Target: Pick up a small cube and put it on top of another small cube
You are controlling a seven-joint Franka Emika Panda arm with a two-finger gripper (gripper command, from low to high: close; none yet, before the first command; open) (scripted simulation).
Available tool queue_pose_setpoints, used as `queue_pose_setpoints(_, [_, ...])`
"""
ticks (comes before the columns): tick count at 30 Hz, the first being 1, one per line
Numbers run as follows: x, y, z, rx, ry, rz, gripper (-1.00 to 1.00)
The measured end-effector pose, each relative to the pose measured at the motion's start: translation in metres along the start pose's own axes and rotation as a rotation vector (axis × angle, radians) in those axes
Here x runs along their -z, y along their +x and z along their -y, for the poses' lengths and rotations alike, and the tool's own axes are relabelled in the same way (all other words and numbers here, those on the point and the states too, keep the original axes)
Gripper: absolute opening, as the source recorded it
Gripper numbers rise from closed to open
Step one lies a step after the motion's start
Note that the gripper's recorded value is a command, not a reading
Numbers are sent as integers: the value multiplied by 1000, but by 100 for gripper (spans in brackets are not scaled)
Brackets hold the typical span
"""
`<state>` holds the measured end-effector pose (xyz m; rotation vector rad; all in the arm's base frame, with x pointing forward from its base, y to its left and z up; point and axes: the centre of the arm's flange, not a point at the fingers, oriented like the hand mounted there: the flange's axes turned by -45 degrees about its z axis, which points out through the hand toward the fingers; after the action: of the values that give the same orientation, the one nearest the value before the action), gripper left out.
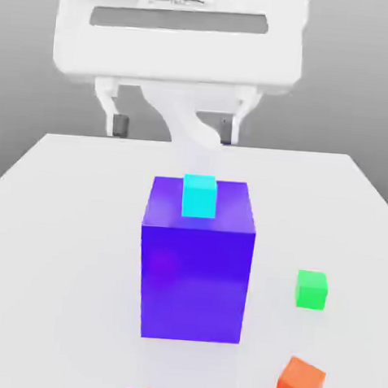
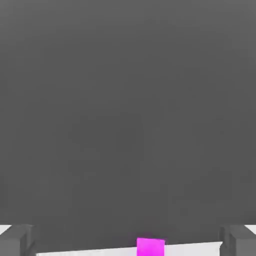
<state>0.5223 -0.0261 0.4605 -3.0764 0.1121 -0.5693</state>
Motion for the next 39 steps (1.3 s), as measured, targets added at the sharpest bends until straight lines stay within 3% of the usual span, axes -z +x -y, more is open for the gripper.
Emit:
queue_pose_setpoints(14, [-242, -71, -28, -48, -31, 341, 0])
queue_pose_setpoints(18, [-298, -94, -31, -51, -34, 363, 0])
queue_pose_setpoints(19, [-310, -99, -31, -51, -34, 364, -100])
queue_pose_setpoints(26, [-312, -100, -31, -51, -34, 364, -100])
queue_pose_setpoints(30, [-267, -83, -29, -51, -33, 364, -100])
queue_pose_setpoints(39, [-182, -177, 154, 334, 87, 372, -100])
